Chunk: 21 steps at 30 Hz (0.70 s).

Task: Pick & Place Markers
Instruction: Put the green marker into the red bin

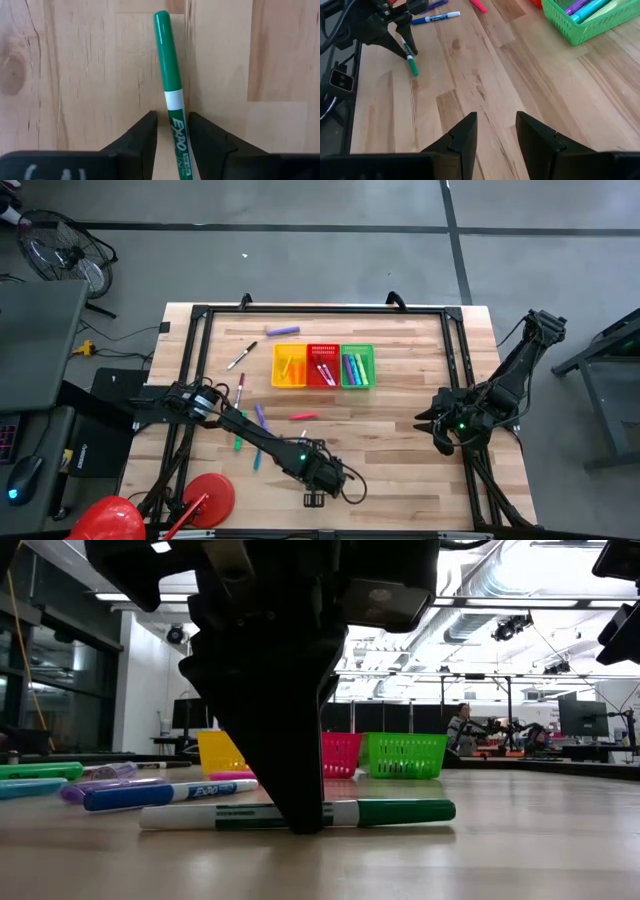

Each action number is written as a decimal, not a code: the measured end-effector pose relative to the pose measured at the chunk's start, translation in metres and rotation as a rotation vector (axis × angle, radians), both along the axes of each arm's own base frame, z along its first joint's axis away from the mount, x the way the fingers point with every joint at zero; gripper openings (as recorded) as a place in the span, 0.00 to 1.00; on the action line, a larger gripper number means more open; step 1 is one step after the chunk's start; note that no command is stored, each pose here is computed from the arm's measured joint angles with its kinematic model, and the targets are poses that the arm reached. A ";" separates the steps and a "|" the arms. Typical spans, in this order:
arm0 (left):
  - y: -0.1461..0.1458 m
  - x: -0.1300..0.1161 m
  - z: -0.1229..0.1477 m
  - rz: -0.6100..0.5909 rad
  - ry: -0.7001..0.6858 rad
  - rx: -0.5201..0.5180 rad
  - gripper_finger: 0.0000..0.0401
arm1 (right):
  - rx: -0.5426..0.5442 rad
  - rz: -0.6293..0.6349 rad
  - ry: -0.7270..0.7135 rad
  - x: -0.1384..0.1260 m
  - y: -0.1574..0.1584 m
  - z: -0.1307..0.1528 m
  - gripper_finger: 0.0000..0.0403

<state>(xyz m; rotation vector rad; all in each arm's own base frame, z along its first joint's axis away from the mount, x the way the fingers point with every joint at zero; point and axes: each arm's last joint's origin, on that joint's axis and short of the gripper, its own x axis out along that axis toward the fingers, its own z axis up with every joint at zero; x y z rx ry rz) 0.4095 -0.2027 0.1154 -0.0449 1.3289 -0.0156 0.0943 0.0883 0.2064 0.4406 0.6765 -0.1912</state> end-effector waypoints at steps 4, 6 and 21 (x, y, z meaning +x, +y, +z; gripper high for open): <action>0.004 0.002 0.000 0.013 -0.002 0.000 0.26 | 0.001 0.000 0.000 0.000 0.000 0.000 0.31; 0.005 0.003 0.000 0.016 -0.001 -0.004 0.24 | 0.002 0.000 -0.001 0.000 0.000 0.000 0.31; 0.020 0.012 0.001 0.118 -0.014 -0.045 0.06 | 0.009 0.004 -0.001 0.000 0.001 0.000 0.31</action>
